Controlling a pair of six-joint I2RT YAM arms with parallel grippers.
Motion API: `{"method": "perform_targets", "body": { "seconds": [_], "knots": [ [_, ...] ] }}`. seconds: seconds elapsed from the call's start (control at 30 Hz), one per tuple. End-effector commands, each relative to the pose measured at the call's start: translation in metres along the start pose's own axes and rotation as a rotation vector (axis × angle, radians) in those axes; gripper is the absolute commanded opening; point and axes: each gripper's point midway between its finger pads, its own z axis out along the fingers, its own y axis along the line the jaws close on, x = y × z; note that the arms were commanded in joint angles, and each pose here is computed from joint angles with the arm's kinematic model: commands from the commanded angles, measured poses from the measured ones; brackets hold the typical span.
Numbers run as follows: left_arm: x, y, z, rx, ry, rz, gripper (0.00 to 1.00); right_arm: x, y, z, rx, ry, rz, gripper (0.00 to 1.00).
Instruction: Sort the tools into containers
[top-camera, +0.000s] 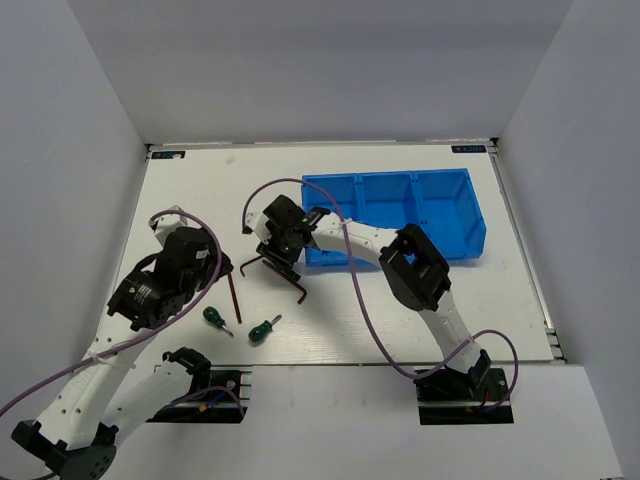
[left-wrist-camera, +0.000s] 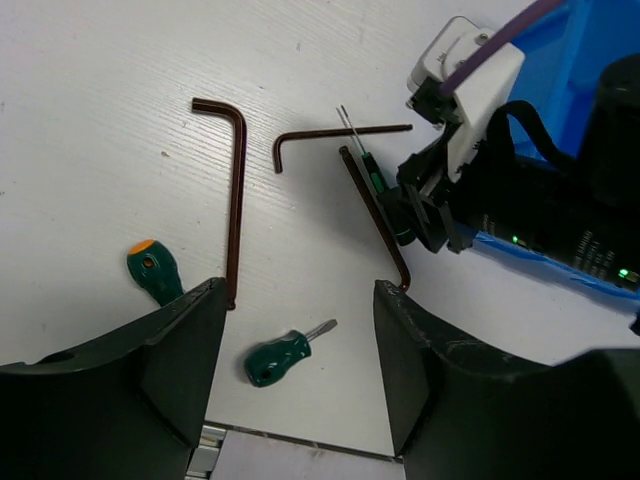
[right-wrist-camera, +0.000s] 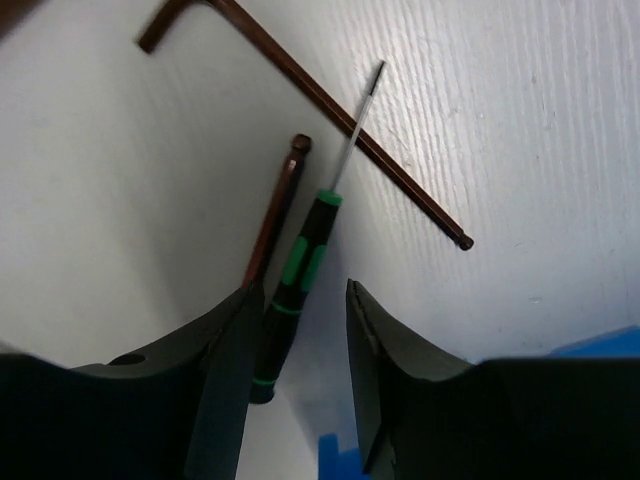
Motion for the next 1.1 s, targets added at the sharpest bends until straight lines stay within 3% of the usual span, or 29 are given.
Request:
{"method": "perform_targets", "body": {
  "seconds": [0.0, 0.43, 0.53, 0.7, 0.97, 1.07],
  "knots": [
    [0.009, 0.003, -0.001, -0.002, 0.031, -0.002, 0.71, -0.014, -0.022, 0.006, 0.116, -0.033, -0.006, 0.45],
    [0.023, 0.003, 0.009, -0.008, 0.076, 0.013, 0.71, 0.023, -0.022, 0.027, 0.123, 0.07, 0.001, 0.42],
    [0.032, 0.006, 0.02, -0.043, 0.107, 0.034, 0.71, 0.04, -0.016, 0.028, 0.104, 0.121, -0.006, 0.32],
    [0.059, 0.014, 0.043, -0.108, 0.188, 0.077, 0.69, 0.043, -0.004, 0.021, 0.04, 0.13, 0.02, 0.01],
    [0.077, 0.022, 0.07, -0.151, 0.201, 0.106, 0.65, -0.068, 0.022, -0.071, -0.215, -0.156, 0.182, 0.0],
    [0.08, 0.024, 0.076, -0.166, 0.204, 0.123, 0.63, -0.101, 0.006, -0.118, -0.18, -0.274, 0.212, 0.0]
  ]
}}
